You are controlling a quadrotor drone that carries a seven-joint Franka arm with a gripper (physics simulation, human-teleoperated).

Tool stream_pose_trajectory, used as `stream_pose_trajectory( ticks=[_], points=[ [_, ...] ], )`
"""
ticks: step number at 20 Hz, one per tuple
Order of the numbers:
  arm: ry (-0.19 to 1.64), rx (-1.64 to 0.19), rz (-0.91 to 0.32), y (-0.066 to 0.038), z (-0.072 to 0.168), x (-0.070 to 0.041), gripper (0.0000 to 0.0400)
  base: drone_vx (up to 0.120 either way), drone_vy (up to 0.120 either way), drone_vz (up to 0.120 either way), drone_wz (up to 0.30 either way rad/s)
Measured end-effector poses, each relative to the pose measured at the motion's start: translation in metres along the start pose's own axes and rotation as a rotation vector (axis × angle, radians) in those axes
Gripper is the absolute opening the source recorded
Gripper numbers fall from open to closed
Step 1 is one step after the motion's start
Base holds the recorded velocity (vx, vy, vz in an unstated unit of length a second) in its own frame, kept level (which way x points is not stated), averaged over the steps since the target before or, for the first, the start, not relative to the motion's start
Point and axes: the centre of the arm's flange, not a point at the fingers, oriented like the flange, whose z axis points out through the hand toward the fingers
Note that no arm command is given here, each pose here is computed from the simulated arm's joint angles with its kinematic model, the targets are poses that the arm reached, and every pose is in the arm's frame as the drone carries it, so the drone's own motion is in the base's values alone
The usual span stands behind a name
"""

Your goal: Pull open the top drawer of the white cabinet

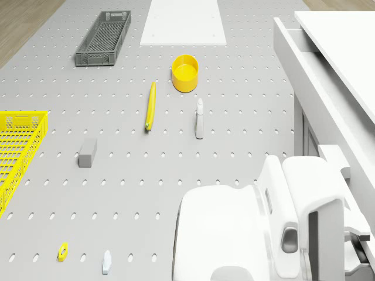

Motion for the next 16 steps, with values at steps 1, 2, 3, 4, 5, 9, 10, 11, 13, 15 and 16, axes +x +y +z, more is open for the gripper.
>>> stream_pose_trajectory(
  ticks=[1,2,3,4,5,9,10,11,13,15,16],
  points=[
    [0.0,0.0,0.0,0.0,-0.004,0.0,0.0118,0.0,0.0,0.0,0.0],
    [0.0,-0.001,0.0,0.0,-0.009,0.0,0.0119,0.0,0.0,0.0,0.0],
    [0.0,-0.001,-0.001,0.0,-0.014,0.0,0.0119,0.0,0.0,0.0,0.0],
    [0.0,-0.001,-0.001,0.0,-0.019,0.0,0.0119,0.0,0.0,0.0,0.0],
    [-0.001,0.0,-0.015,0.001,-0.023,0.002,0.0125,0.0,0.0,0.0,0.0],
    [0.025,-0.037,0.014,0.001,-0.044,-0.001,0.0193,0.0,0.0,0.0,0.0],
    [0.02,-0.031,0.011,0.0,-0.048,-0.001,0.0174,0.0,0.0,0.0,0.0],
    [0.017,-0.026,0.009,0.0,-0.053,-0.001,0.0159,0.0,0.0,0.0,0.0],
    [0.011,-0.018,0.005,0.0,-0.062,-0.001,0.0137,0.0,0.06,0.0,0.0],
    [0.007,-0.012,0.002,0.0,-0.071,0.0,0.0125,0.0,0.12,0.0,0.0],
    [0.006,-0.01,0.001,0.0,-0.076,0.0,0.012,0.0,0.12,0.0,0.0]
  ],
)
